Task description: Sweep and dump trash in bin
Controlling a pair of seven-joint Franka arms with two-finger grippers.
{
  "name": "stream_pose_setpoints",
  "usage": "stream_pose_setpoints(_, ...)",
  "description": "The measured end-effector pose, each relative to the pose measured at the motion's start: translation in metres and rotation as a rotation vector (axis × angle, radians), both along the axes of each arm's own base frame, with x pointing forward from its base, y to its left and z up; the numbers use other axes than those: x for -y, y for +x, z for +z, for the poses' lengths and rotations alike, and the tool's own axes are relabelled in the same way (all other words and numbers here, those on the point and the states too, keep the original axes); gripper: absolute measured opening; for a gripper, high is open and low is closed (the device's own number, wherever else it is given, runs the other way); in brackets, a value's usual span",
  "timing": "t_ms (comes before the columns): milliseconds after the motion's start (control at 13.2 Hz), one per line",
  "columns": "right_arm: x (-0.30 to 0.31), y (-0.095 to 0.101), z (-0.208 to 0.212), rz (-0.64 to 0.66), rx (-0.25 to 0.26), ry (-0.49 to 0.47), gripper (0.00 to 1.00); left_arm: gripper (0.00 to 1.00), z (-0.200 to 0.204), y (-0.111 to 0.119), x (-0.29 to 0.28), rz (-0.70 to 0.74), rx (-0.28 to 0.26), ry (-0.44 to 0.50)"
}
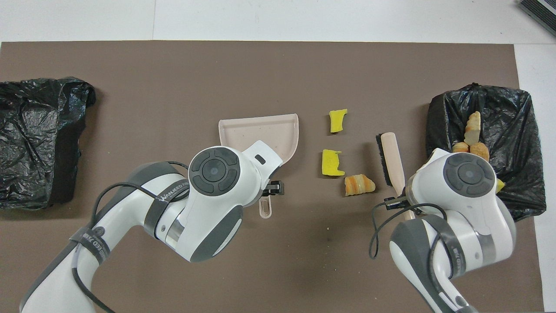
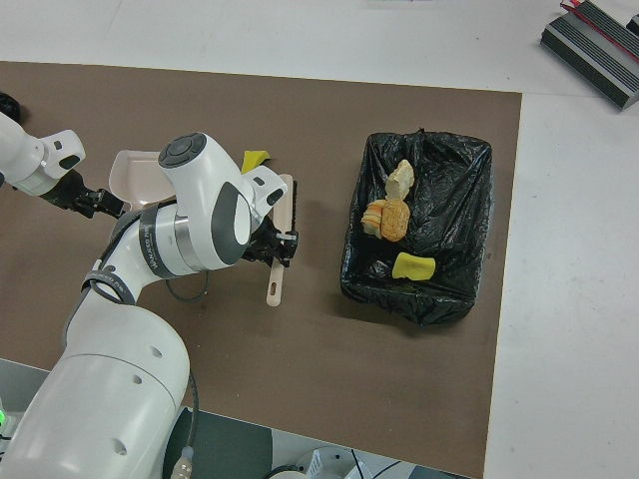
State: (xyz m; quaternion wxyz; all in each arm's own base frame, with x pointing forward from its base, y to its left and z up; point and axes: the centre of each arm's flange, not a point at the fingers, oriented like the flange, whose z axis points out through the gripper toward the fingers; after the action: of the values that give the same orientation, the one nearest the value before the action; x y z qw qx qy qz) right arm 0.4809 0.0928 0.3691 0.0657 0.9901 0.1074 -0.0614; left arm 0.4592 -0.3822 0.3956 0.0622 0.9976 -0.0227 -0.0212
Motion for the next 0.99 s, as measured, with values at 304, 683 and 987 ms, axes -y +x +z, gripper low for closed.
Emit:
stream_pose_setpoints(304, 0.017, 0.005, 0.002, 0.028, -0.004, 0.008, 0.25, 0.91, -0.020, 0.008, 0.001, 0.008, -0.004, -0.014)
stream_pose_setpoints(683, 0.017, 0.003, 0.001, 0.029, -0.013, 0.006, 0.25, 0.89, -0.038, 0.012, 0.002, 0.023, 0.009, 0.016)
stream_pose_setpoints(987, 0.018, 0.001, -0.001, 0.027, -0.030, 0.002, 0.25, 0.42, -0.036, 0.013, 0.004, 0.021, 0.030, 0.009)
